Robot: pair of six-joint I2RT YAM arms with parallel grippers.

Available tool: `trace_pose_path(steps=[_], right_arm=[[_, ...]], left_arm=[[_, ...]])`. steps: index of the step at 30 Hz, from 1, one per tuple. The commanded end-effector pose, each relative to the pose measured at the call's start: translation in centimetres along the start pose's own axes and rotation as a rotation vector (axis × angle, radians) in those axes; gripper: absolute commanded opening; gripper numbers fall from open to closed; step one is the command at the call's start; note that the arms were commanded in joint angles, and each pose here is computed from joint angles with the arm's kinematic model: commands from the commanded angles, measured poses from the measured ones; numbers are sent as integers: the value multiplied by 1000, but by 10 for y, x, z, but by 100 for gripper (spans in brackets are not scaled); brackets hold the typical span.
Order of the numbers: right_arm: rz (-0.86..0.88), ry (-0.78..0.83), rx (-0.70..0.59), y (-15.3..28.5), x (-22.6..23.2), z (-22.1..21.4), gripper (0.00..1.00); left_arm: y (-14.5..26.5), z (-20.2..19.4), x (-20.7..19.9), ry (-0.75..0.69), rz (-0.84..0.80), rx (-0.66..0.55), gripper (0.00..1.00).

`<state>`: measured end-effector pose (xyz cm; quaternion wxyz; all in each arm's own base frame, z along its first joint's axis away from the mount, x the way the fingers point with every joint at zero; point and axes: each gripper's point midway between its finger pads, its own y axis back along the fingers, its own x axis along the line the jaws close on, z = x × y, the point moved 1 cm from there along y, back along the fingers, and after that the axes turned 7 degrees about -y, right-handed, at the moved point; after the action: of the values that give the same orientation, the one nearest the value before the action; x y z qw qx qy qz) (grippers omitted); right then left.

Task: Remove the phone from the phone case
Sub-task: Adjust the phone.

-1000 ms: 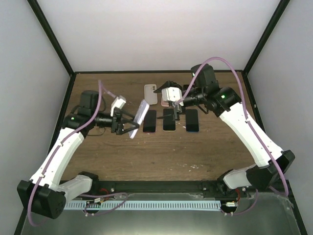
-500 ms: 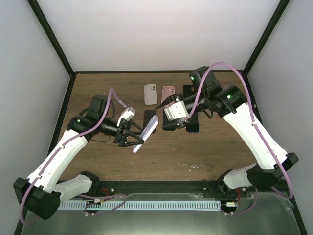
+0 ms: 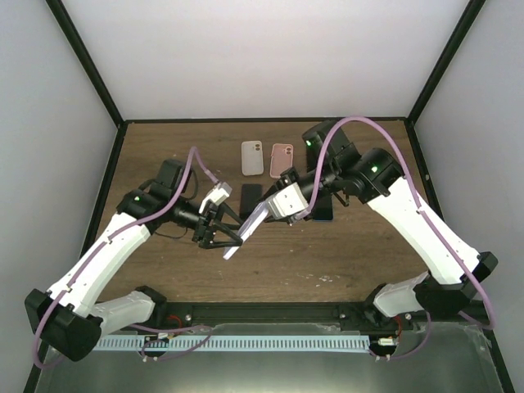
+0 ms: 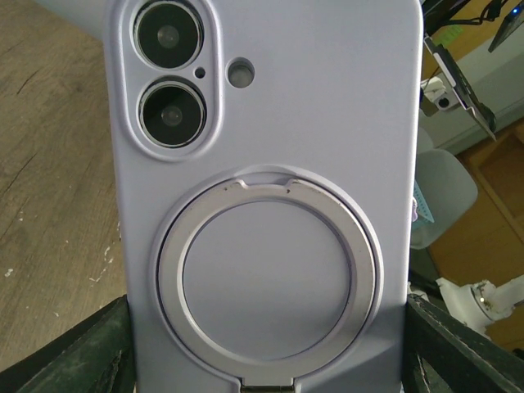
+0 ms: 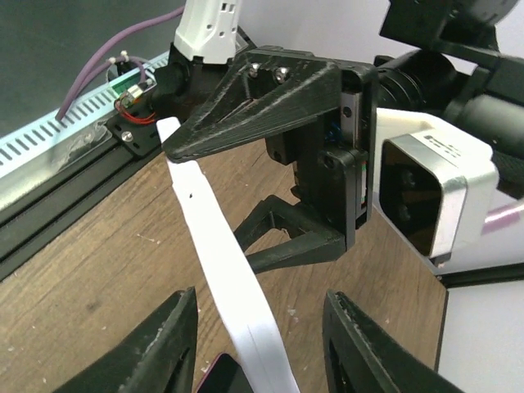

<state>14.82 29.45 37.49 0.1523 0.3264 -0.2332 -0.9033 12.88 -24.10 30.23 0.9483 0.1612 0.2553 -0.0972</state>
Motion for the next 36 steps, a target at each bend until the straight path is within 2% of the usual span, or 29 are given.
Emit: trace_pose_path(steps=[1,9,11,13,17,22,25,30,36], right_arm=[[29,-21,14,-4,7,0,38],[41,-19,65,-9,16,-10,21],[43,-18,73,-10,17,-10,12],[37,-22,76,-10,17,-8,2],[16,-42,100,-7,17,-11,1],[-7,-123,93,-4,19,-8,1],[-6,-204,47,-4,19,0,1],[-15,-329,58,-13,23,-12,1],[47,-546,32,-26,32,-26,1]], left_arm=[[3,16,-19,-88,-68,-34,37],[3,16,-21,-90,-75,-32,37],[3,16,-19,-88,-69,-30,40],[3,16,-16,-91,-51,-25,51],[11,19,-2,-106,47,-25,77],[50,36,29,-117,271,-100,98],[61,38,39,-118,346,-94,100],[67,34,36,-130,374,-59,100],[66,4,20,-190,360,79,99]])
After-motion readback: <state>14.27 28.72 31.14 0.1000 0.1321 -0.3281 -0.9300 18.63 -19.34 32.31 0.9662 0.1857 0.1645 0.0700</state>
